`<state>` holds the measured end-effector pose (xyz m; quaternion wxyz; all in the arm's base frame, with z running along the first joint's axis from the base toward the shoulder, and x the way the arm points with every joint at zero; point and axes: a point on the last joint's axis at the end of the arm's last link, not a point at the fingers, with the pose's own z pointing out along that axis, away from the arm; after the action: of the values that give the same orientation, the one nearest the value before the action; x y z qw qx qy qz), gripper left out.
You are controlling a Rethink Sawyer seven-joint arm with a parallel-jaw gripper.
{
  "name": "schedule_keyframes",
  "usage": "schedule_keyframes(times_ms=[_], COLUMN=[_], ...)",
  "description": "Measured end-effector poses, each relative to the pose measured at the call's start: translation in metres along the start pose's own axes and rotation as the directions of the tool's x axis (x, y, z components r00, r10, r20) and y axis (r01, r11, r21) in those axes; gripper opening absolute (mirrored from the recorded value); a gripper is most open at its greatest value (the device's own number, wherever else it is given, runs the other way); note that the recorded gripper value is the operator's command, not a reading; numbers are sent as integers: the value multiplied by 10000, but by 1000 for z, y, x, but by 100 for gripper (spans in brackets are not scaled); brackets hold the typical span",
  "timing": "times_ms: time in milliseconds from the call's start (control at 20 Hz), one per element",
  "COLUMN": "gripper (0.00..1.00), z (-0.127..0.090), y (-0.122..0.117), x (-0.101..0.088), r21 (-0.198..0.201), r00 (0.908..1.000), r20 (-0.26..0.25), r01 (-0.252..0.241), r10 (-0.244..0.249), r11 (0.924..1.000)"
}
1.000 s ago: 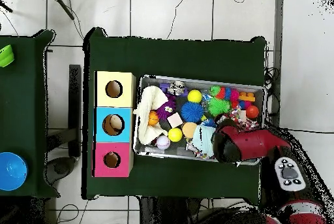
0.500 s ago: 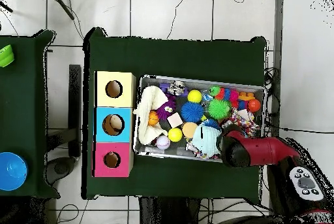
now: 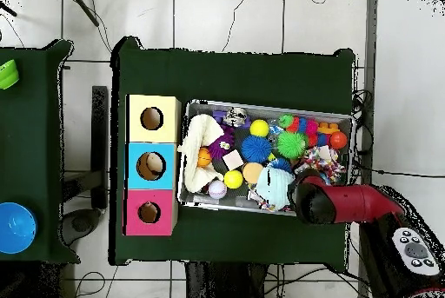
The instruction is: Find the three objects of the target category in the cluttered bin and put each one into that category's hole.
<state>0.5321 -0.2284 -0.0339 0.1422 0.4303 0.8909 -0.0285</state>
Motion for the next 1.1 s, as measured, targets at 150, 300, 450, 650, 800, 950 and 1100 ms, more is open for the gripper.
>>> schedule_keyframes(times_ms=[150,300,450,650,800,950,1100], gripper=[100,100,100,100,100,100,100], z=[-2,-5,-7,-8,-8,-7,-6], y=[-5,-6,-5,-3,-2,2,3], x=[5,7,7,12,13,15,18], r21=[157,130,10,-159,-253,-432,-474], r00=[9990,9980,9966,9945,9931,9882,9836], r20=[-347,-483,-583,-774,-868,-1128,-1348], r01=[-260,-411,-584,-723,-812,-1088,-1270], r10=[265,417,584,709,787,1034,1196], r11=[9995,9991,9983,9973,9964,9931,9908])
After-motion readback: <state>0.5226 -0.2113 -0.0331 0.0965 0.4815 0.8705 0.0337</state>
